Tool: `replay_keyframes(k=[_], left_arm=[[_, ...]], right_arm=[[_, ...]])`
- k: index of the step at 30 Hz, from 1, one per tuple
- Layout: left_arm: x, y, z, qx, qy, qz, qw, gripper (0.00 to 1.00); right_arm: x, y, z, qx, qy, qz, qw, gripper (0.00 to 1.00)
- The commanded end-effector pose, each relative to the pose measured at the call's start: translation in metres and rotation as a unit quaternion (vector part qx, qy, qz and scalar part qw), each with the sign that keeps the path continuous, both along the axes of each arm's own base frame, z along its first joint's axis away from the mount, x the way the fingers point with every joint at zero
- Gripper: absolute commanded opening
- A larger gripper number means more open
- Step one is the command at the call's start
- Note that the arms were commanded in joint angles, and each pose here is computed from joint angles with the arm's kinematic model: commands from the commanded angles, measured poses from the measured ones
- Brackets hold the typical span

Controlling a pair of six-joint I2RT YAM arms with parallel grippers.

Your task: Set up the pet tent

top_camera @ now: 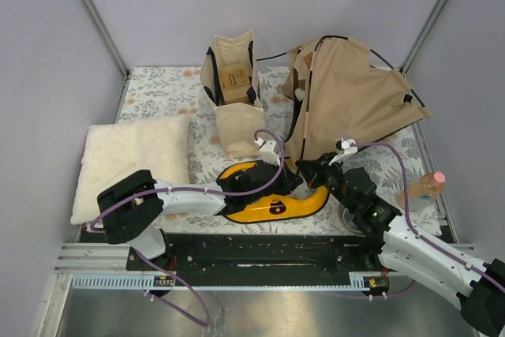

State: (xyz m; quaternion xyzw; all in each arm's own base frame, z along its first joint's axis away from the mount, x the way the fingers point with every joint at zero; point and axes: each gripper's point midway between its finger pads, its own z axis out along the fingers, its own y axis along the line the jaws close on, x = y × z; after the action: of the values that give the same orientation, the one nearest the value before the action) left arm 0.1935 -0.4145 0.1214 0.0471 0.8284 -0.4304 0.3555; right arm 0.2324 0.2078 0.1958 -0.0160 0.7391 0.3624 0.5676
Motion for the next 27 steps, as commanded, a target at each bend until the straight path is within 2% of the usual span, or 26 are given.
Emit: replay_keyframes(k=[1,27], left_arm=[[-0.086,0.025,-0.078,0.117,0.109,-0.118,0.980,0.00],[-0.096,0.032,-0.106,0.134,0.134,-0.123,0.974,0.00]], right_arm=[[0.034,-0.045,0.124,0.124,-0.142,-0.148,0.971,0.00],[0.053,-0.061,0.146,0.140,-0.164,-0.218,0.952,0.00]])
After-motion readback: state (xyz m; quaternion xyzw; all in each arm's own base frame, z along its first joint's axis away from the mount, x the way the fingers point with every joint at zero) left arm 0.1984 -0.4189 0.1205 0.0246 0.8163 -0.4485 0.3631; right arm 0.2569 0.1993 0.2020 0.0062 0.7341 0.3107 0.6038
